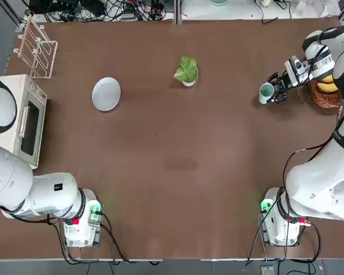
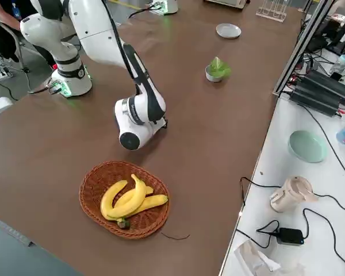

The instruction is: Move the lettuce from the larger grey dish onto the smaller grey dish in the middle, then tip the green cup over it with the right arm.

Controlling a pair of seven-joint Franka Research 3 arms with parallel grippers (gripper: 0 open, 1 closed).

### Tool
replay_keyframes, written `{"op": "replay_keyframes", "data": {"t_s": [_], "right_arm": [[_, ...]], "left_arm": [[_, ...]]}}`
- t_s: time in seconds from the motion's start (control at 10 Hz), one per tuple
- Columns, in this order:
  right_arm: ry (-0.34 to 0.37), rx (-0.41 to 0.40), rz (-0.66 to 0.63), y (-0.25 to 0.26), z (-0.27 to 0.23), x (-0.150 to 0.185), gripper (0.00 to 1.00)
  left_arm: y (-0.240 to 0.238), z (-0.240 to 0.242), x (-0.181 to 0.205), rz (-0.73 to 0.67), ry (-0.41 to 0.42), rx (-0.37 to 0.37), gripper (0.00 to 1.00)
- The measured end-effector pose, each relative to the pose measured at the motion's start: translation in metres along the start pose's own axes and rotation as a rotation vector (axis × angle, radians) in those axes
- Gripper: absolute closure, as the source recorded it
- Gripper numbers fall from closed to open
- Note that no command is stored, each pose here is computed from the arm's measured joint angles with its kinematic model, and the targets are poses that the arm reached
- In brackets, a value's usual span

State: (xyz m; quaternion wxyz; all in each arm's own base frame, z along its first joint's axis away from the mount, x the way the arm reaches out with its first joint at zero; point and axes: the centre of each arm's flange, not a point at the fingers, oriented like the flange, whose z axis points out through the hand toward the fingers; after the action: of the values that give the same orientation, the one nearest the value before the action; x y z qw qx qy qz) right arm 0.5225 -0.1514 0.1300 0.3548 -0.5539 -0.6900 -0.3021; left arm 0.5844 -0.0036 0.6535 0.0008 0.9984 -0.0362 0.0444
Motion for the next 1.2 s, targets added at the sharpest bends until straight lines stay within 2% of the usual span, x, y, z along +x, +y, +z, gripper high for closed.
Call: {"op": "replay_keyframes", "data": {"t_s": [0.1,0.2,0.3,0.4,0.9,1.2], "right_arm": [[-0.001,-0.001,0.001,0.0,-0.001,-0.001,0.26],[-0.001,-0.003,0.003,-0.001,-0.001,-0.001,0.19],[-0.002,-0.005,0.005,-0.002,-0.002,-0.002,0.06],[-0.003,-0.008,0.008,-0.003,-0.003,-0.004,0.0],[-0.013,-0.046,0.02,-0.008,-0.024,-0.013,0.0],[-0.08,-0.087,-0.003,0.001,-0.072,-0.014,0.0]], "left_arm": [[0.0,0.0,0.0,0.0,0.0,0.0,0.0],[0.001,0.0,0.0,0.001,0.001,0.0,0.0],[0.001,0.0,0.0,0.002,0.001,0.0,0.0],[0.002,0.0,0.0,0.004,0.001,0.0,0.0],[0.001,-0.001,0.0,0.003,0.001,0.0,0.0],[0.002,-0.001,0.0,0.004,0.002,0.0,0.0]]}}
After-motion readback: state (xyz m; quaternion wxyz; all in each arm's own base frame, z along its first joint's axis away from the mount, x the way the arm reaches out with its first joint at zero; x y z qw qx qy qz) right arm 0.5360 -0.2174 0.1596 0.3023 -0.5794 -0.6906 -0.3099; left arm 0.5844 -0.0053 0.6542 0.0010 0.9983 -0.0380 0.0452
